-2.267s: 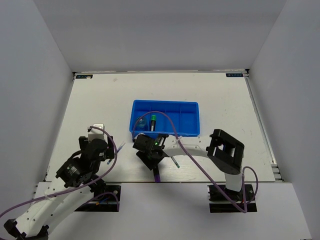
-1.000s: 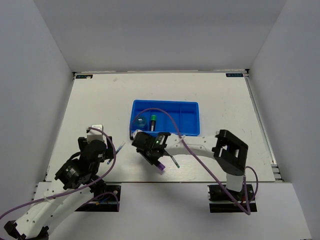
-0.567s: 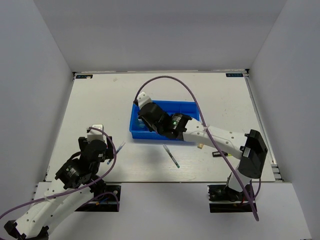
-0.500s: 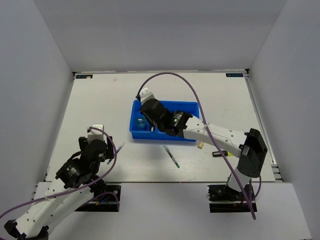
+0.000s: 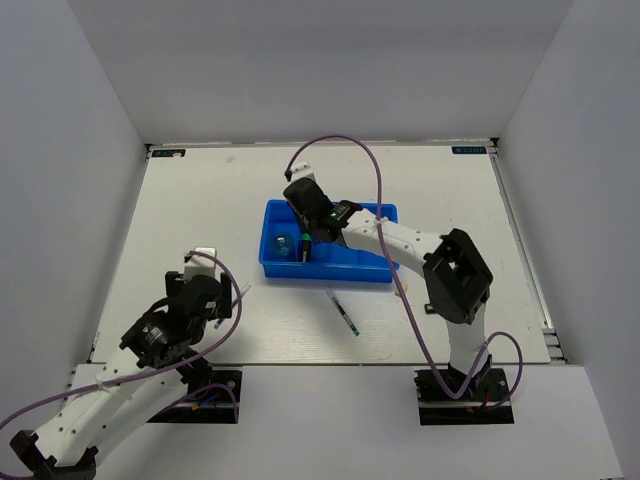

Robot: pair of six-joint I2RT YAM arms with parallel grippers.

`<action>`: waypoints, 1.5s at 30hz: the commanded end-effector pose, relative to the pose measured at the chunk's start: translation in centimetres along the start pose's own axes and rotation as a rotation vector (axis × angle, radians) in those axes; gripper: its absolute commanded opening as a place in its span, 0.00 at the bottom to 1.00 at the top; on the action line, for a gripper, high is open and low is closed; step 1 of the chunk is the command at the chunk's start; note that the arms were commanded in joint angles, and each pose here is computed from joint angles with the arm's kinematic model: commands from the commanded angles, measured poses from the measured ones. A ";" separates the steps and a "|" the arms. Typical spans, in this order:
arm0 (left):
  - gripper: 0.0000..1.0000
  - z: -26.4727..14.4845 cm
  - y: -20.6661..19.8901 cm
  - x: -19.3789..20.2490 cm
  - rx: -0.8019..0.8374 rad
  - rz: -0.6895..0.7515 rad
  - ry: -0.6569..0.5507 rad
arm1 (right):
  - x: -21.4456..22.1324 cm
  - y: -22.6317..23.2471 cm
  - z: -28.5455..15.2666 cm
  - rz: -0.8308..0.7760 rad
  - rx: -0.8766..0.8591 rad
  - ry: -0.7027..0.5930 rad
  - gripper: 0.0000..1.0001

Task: Sort the stationery into containers
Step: Place the pen in the storage box, then pick up the pen from the center of the board.

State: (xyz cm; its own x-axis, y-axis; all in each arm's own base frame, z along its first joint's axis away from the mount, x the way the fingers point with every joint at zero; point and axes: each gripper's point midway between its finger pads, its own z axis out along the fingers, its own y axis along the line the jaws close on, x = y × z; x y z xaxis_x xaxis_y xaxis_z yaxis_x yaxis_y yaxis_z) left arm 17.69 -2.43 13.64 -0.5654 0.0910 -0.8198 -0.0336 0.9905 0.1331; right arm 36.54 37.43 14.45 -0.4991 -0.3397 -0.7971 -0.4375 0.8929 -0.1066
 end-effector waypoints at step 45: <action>0.36 10.3 -5.7 7.1 0.198 0.074 0.623 | 4.1 -4.8 -17.1 0.206 -0.727 -0.051 0.00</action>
State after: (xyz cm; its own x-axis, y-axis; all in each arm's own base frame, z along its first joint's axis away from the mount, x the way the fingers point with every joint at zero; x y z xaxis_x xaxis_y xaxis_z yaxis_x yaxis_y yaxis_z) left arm 21.49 -6.44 1.14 -0.9395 0.1433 -0.3110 0.1463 0.9891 0.0136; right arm 24.35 26.58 20.03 -0.6300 -0.1909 -0.7527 -0.6983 0.5635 0.4415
